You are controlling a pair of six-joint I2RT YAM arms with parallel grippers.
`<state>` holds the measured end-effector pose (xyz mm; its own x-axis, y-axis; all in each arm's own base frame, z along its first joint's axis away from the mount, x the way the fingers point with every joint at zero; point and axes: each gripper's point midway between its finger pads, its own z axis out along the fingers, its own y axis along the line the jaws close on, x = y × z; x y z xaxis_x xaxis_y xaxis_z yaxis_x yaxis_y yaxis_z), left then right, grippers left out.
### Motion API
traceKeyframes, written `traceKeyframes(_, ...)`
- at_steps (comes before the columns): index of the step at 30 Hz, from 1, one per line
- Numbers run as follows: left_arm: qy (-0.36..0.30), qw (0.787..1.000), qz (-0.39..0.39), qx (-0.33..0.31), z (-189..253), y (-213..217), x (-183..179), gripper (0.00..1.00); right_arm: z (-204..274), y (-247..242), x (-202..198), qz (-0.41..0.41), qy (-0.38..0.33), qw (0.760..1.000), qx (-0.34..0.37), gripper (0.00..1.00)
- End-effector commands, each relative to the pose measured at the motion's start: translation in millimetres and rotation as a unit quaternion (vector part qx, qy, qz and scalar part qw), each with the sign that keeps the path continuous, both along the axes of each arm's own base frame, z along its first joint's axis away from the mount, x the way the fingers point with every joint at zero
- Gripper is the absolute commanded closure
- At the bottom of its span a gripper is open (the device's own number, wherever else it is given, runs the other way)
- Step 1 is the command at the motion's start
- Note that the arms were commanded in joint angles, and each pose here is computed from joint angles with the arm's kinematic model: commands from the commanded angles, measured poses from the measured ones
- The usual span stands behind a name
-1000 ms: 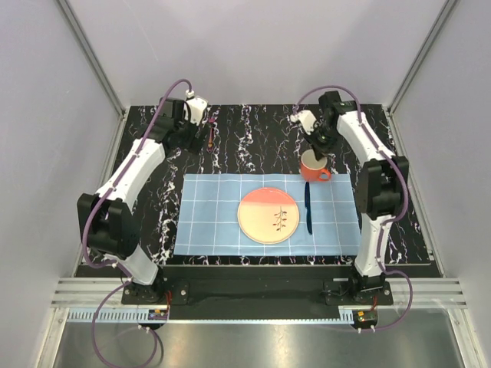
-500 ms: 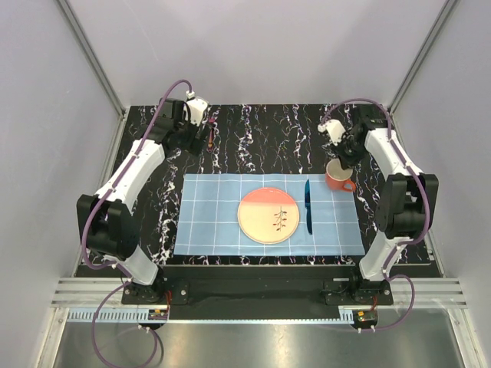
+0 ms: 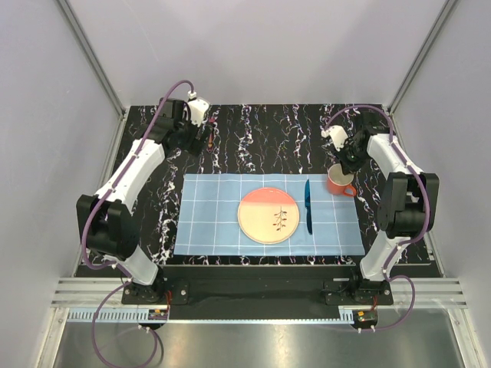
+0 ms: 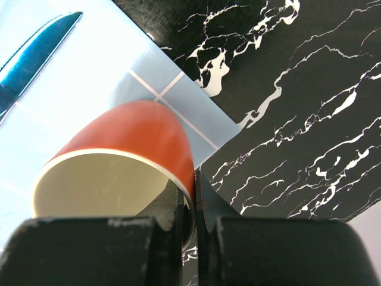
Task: Set the dinner table for one person
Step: Place the cup on the napkin.
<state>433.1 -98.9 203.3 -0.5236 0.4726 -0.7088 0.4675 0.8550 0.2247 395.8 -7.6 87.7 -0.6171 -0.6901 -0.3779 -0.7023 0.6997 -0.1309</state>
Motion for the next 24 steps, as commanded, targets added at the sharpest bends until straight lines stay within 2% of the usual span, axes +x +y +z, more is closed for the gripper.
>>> traceKeyframes(1, -0.049, 0.999, -0.012, -0.012, 38, -6, 5, 0.07, 11, 8, 14, 0.010, -0.039, 0.999, 0.013, 1.00)
traceKeyframes(8, -0.049, 0.999, -0.015, -0.010, 40, -8, 5, 0.07, -3, 5, 14, 0.008, -0.025, 1.000, 0.008, 0.99)
traceKeyframes(11, -0.049, 0.999, -0.014, -0.008, 40, -8, 6, 0.07, -8, 4, 14, 0.005, -0.021, 1.000, 0.005, 0.87)
traceKeyframes(12, -0.050, 0.999, -0.013, -0.008, 40, -8, 6, 0.07, -9, 3, 15, 0.004, -0.020, 1.000, 0.003, 0.76)
traceKeyframes(14, -0.050, 0.999, -0.013, -0.008, 41, -8, 7, 0.07, -9, 3, 16, 0.004, -0.020, 1.000, 0.002, 0.67)
traceKeyframes(15, -0.050, 0.999, -0.012, -0.008, 41, -8, 7, 0.06, -10, 2, 15, 0.003, -0.019, 1.000, 0.000, 0.56)
traceKeyframes(16, -0.050, 0.999, -0.012, -0.008, 41, -8, 7, 0.06, -9, 1, 17, 0.003, -0.021, 1.000, -0.002, 0.52)
traceKeyframes(24, -0.047, 0.999, -0.011, -0.012, 39, -9, 6, 0.06, -2, -3, 25, 0.000, -0.032, 0.999, -0.012, 0.44)
